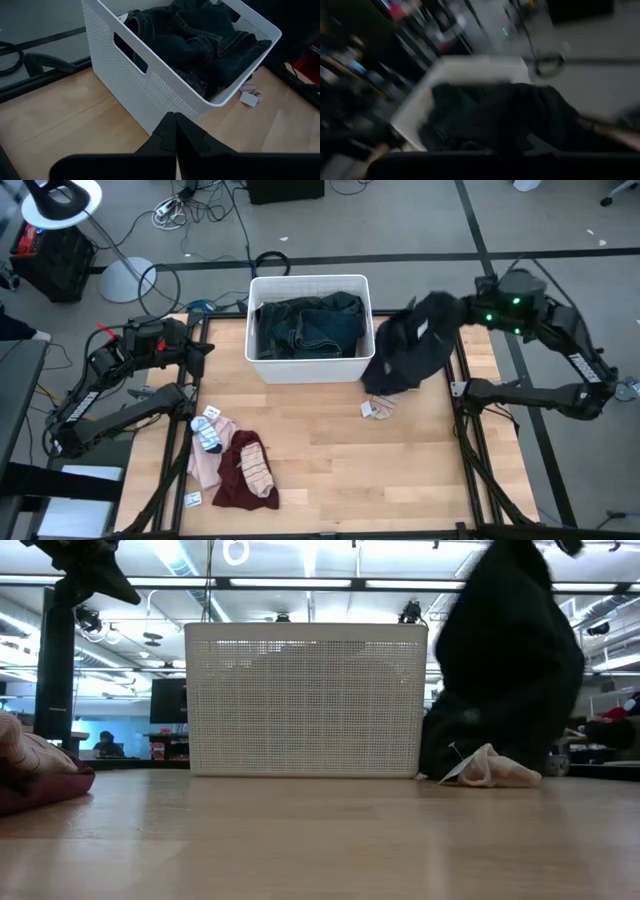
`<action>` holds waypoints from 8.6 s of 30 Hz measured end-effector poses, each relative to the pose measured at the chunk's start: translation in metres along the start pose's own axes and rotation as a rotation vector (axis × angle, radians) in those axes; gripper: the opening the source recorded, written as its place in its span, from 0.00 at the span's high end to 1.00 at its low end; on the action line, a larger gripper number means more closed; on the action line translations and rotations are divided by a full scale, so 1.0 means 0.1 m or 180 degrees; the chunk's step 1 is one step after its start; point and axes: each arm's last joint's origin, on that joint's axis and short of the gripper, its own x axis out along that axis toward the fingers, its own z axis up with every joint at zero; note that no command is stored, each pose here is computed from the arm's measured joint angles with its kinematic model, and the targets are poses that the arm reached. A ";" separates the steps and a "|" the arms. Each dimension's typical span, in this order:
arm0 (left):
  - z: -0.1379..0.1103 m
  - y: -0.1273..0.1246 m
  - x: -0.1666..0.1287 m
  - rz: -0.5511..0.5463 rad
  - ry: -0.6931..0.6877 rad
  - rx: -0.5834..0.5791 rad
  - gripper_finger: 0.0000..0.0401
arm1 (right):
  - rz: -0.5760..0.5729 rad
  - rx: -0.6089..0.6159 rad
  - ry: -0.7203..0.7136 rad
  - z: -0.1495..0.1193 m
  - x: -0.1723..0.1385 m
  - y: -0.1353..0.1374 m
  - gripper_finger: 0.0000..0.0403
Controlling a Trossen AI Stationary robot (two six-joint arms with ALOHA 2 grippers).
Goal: Sort clothes
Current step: Put the dark blue shorts into the white laundry bin, then put the brown sock into the white laundry bin
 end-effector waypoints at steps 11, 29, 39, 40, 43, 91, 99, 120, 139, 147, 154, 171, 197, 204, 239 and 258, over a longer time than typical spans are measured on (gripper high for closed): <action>0.00 0.00 0.00 -0.0010 0.0004 0.0089 1.00 | 0.0980 -0.0309 -0.1651 0.94 0.09 0.80 1.00; -0.03 0.01 0.00 0.0018 0.0098 0.0077 1.00 | 0.2590 -0.0376 -0.2827 1.60 1.03 2.03 1.00; -0.07 0.02 0.00 0.0052 0.0221 0.0138 1.00 | 0.2734 -0.0261 -0.2770 1.48 1.38 2.15 1.00; -0.07 0.02 0.00 0.0059 0.0244 0.0137 1.00 | 0.2652 -0.0333 -0.2645 1.45 1.42 2.15 1.00; -0.09 0.03 0.00 0.0078 0.0308 0.0137 1.00 | 0.2230 -0.0526 -0.2133 1.34 1.57 2.13 1.00; -0.20 0.06 -0.02 0.0187 0.0653 0.0044 1.00 | -0.0252 -0.0534 0.2058 -0.98 4.27 1.20 0.92; -0.20 0.06 -0.02 0.0197 0.0648 0.0062 1.00 | -0.0025 -0.0606 0.1620 -0.41 3.76 1.37 0.72; -0.20 0.06 -0.02 0.0169 0.0652 0.0160 1.00 | -0.0543 -0.0896 0.1471 0.10 1.78 1.56 0.52; -0.29 0.00 -0.16 -0.0638 0.0672 0.0204 1.00 | -0.1499 -0.0435 0.1646 -1.52 0.91 1.63 0.59; -0.23 -0.06 -0.33 -0.0774 0.0632 0.0120 1.00 | -0.1540 -0.0074 0.1721 -2.06 0.95 1.31 0.63; -0.15 -0.08 -0.44 -0.0687 0.0408 0.0030 1.00 | -0.1226 0.0291 0.1836 -2.22 0.97 0.87 0.66; 0.34 -0.22 0.18 -0.0751 0.0447 0.0132 1.00 | -0.0677 -0.0007 0.2002 -1.92 0.87 0.46 0.67; -0.18 -1.31 0.26 -0.0856 0.0476 0.0129 1.00 | -0.0570 -0.0430 0.2279 -1.89 0.96 0.35 0.68; -0.40 -1.37 0.20 -0.0684 0.0711 -0.0098 1.00 | -0.0273 -0.0309 0.2684 -2.04 1.18 0.19 0.69; -0.68 -1.54 0.19 -0.0533 0.1000 -0.0412 1.00 | -0.0428 -0.1451 0.3153 -2.89 2.01 0.13 0.74; -0.70 -1.48 0.20 -0.0374 0.1033 -0.0248 1.00 | 0.0149 -0.1766 0.2017 -1.50 1.32 1.14 0.99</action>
